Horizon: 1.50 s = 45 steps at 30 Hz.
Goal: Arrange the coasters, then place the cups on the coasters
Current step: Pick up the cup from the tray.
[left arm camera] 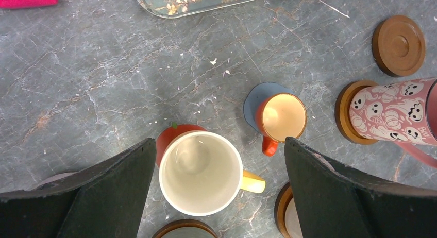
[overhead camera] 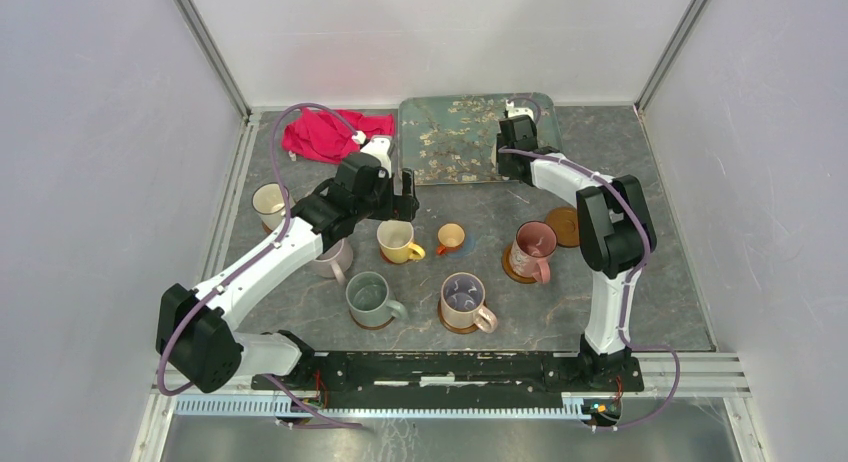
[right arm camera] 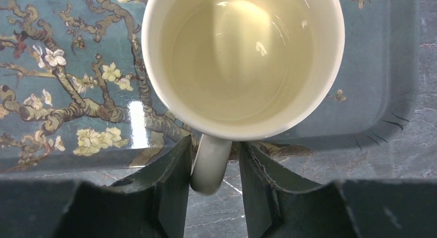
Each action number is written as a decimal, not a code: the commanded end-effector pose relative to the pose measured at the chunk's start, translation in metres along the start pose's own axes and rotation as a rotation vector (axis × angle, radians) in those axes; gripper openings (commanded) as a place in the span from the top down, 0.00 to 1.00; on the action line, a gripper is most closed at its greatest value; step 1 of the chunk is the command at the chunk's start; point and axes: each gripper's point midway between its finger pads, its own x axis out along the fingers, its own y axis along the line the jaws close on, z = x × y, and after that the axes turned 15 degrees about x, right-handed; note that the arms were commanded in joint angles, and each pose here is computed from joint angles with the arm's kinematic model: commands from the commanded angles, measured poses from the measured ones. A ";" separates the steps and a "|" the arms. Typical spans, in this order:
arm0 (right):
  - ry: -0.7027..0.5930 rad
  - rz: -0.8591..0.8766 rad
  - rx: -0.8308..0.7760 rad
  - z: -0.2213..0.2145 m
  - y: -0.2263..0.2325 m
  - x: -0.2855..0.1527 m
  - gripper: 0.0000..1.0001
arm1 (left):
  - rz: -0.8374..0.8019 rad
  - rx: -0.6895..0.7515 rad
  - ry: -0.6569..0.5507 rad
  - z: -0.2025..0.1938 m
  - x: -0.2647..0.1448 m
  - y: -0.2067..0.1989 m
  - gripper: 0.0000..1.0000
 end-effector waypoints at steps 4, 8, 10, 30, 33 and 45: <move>-0.033 0.010 0.013 0.008 0.002 0.009 0.57 | -0.008 0.041 -0.072 0.017 -0.004 0.003 0.00; -0.029 0.009 0.008 0.006 0.002 0.013 0.60 | -0.002 0.040 -0.072 0.016 -0.005 0.005 0.00; -0.030 0.018 0.006 0.006 0.004 0.014 0.62 | 0.001 0.039 -0.073 0.016 -0.004 0.005 0.00; -0.175 0.087 -0.012 0.066 0.016 -0.030 1.00 | -0.002 0.028 -0.092 0.019 -0.008 0.006 0.00; -0.209 0.101 -0.003 0.075 0.016 -0.041 1.00 | -0.003 0.028 -0.093 0.018 -0.008 0.006 0.00; -0.305 0.097 0.056 0.094 -0.006 -0.087 1.00 | -0.004 0.026 -0.096 0.019 -0.008 0.006 0.00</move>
